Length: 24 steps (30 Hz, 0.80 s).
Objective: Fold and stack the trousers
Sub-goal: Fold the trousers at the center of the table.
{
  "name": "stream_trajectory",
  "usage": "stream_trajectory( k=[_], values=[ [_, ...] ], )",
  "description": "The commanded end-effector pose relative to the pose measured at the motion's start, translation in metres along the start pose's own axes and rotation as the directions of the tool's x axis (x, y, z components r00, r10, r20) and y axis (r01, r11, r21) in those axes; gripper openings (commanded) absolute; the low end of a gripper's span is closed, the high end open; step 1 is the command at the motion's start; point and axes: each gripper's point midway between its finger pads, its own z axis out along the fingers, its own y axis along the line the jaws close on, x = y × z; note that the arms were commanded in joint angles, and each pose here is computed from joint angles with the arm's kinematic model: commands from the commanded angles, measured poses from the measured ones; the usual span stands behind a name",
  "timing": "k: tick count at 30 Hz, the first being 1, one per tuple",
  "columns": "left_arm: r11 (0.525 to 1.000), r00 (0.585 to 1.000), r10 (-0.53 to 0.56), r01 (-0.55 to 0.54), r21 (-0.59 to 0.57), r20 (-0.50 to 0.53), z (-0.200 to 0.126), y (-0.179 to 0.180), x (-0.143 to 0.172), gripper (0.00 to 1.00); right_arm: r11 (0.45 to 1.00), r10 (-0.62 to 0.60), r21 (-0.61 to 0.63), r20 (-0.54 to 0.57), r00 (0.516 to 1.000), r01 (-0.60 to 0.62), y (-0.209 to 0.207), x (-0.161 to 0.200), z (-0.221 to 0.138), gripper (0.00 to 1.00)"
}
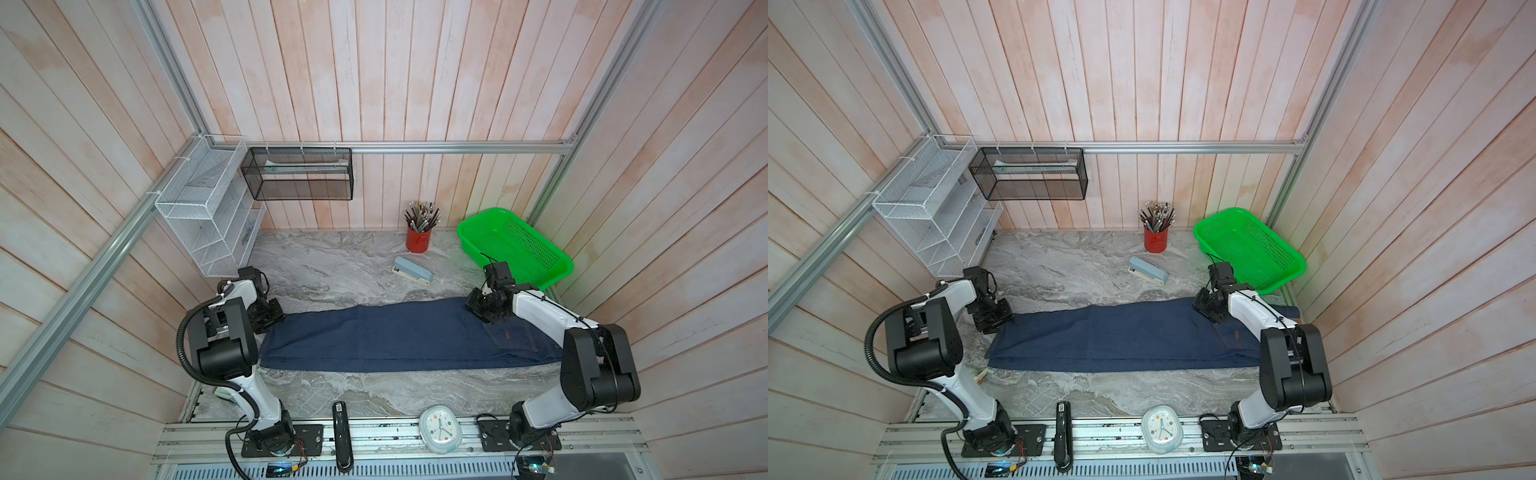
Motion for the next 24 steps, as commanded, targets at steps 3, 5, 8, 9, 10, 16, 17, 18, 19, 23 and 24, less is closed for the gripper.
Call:
stream_trajectory(
  k=[3, 5, 8, 9, 10, 16, 17, 18, 19, 23, 24],
  values=[
    [0.997, 0.969, -0.022, 0.005, -0.071, -0.246, 0.053, 0.013, 0.065, 0.53, 0.996, -0.075, -0.046, 0.028, 0.997, 0.076, 0.009, 0.004, -0.004, 0.41],
    [0.995, 0.967, -0.033, 0.009, -0.095, -0.253, 0.054, 0.016, 0.069, 0.51, 0.995, -0.085, -0.050, 0.042, 0.996, 0.087, 0.009, 0.002, -0.005, 0.41],
    [0.992, 0.964, -0.040, 0.006, -0.129, -0.264, 0.054, 0.016, 0.076, 0.47, 0.993, -0.096, -0.058, 0.058, 0.994, 0.099, 0.011, -0.001, -0.008, 0.41],
    [0.991, 0.963, -0.042, 0.006, -0.133, -0.266, 0.055, 0.015, 0.078, 0.48, 0.993, -0.097, -0.061, 0.063, 0.993, 0.101, 0.011, -0.003, -0.008, 0.41],
    [0.991, 0.963, -0.047, 0.011, -0.132, -0.267, 0.055, 0.014, 0.080, 0.48, 0.993, -0.096, -0.067, 0.066, 0.993, 0.100, 0.011, -0.004, -0.008, 0.41],
    [0.991, 0.954, -0.045, 0.006, -0.132, -0.295, 0.064, 0.004, 0.092, 0.39, 0.992, -0.074, -0.096, 0.070, 0.995, 0.081, 0.005, -0.012, -0.007, 0.41],
    [0.991, 0.953, -0.045, 0.004, -0.136, -0.299, 0.065, 0.004, 0.093, 0.37, 0.992, -0.070, -0.099, 0.072, 0.995, 0.077, 0.005, -0.014, -0.007, 0.41],
    [0.990, 0.952, -0.047, 0.005, -0.140, -0.301, 0.065, 0.004, 0.094, 0.34, 0.992, -0.068, -0.104, 0.072, 0.995, 0.076, 0.005, -0.014, -0.008, 0.41],
    [0.989, 0.952, -0.049, 0.005, -0.146, -0.301, 0.066, 0.005, 0.093, 0.32, 0.992, -0.065, -0.107, 0.073, 0.995, 0.073, 0.005, -0.014, -0.009, 0.41],
    [0.985, 0.953, -0.053, 0.001, -0.173, -0.299, 0.067, 0.008, 0.092, 0.21, 0.991, -0.069, -0.108, 0.078, 0.995, 0.077, 0.005, -0.015, -0.011, 0.41],
    [0.984, 0.953, -0.052, -0.001, -0.176, -0.299, 0.067, 0.009, 0.091, 0.19, 0.991, -0.069, -0.108, 0.077, 0.995, 0.077, 0.005, -0.015, -0.011, 0.41]
  ],
)
